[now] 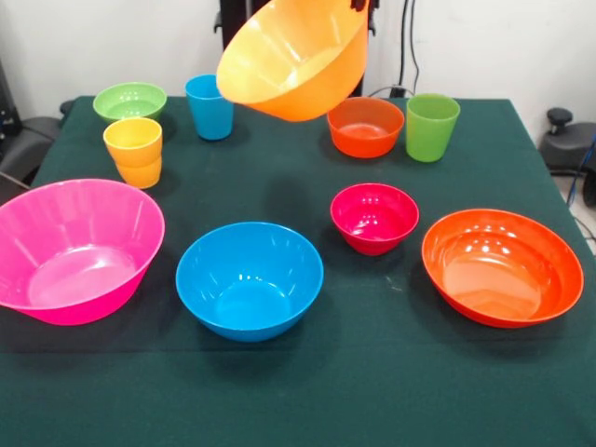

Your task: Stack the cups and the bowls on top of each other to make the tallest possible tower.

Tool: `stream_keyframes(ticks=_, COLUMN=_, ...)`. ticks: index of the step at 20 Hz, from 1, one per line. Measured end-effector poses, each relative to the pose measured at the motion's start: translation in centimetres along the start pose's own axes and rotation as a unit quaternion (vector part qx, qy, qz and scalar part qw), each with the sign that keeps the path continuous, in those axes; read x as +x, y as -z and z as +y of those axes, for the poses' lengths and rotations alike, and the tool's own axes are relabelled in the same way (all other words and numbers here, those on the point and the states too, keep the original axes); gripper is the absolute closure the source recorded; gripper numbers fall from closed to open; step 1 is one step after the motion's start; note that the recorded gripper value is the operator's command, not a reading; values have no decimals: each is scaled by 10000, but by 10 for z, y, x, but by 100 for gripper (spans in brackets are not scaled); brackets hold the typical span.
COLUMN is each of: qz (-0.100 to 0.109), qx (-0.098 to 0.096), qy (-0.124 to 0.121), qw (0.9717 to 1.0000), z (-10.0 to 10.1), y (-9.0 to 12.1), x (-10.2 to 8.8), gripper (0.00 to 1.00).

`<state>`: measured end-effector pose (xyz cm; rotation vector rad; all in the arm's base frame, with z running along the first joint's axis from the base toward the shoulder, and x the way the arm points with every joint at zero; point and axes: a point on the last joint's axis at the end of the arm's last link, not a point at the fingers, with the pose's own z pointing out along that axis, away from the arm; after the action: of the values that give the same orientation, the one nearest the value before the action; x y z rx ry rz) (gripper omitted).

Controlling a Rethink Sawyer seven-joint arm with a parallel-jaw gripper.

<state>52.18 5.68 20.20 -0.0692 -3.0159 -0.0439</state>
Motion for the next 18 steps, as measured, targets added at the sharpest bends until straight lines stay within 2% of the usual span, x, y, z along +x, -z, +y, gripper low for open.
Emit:
stream_keyframes(ticks=4, qz=-43, qx=-1, qy=-2, qw=10000, z=-2, y=-4, x=-12, gripper=100)
stream_keyframes(ticks=12, qz=-63, qx=-14, qy=-2, qw=10000, z=-1, y=-7, x=-19, gripper=100)
stream_keyframes(ticks=14, qz=-81, qx=-9, qy=33, qw=10000, z=4, y=-9, x=-19, gripper=100)
stream_keyframes(ticks=18, qz=-267, qx=13, qy=83, qw=9996, z=28, y=-13, x=-21, gripper=100)
